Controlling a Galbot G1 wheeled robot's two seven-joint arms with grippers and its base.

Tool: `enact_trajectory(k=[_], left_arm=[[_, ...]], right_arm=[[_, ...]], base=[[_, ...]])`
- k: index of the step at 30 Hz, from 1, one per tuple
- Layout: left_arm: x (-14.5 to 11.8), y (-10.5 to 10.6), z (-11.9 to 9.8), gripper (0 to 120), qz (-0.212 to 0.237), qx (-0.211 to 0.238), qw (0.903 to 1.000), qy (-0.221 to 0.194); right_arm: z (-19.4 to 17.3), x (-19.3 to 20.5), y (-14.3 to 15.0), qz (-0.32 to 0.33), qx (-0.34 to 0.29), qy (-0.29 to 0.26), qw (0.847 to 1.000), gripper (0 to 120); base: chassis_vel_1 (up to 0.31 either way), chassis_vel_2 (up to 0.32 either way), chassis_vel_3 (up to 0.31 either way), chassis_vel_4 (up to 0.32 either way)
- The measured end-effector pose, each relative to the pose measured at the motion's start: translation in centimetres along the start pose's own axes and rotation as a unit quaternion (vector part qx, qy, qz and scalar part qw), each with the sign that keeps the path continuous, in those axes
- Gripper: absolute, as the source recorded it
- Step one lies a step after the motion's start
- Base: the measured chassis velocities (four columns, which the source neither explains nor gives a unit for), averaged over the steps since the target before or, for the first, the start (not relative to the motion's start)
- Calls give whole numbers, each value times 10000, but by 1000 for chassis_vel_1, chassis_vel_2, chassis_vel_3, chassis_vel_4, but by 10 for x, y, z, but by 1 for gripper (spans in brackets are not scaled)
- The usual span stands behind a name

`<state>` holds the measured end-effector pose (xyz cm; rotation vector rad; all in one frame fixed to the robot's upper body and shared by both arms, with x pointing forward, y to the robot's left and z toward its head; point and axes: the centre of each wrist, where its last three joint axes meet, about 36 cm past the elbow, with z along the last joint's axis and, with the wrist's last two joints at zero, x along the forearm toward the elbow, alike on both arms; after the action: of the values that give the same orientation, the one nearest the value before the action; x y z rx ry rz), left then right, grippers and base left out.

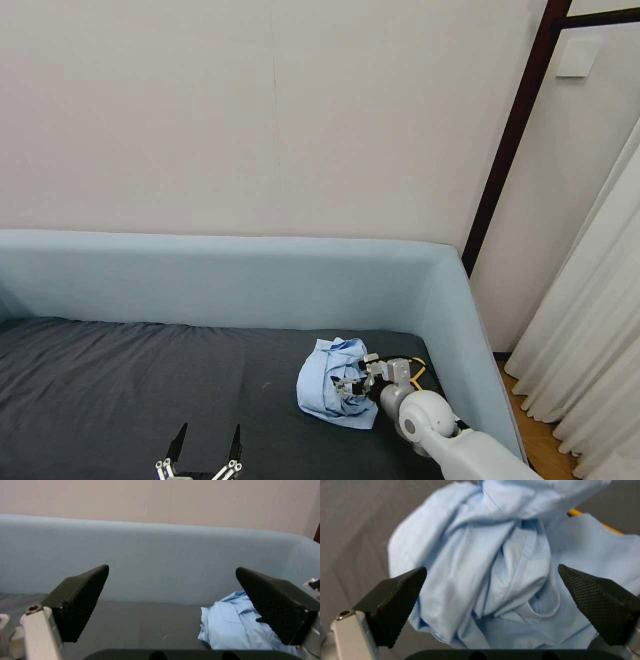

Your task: Pick up the clothes from the sofa and hang them on the clothes hanger.

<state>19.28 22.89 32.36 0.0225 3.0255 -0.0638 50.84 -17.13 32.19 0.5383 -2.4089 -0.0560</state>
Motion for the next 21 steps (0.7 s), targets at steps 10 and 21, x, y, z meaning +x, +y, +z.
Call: enact_trajectory(k=[10,21], left_arm=[[2,-5,1,100,-78,52,9999,-43],[4,-6,1,100,-77,34,9999,-70]], right_arm=[[14,-26,3,84,-12,76,9999,68],[31,-23,4,46,11,-19,10000,32]], base=[[0,0,0,0],[0,0,0,0]])
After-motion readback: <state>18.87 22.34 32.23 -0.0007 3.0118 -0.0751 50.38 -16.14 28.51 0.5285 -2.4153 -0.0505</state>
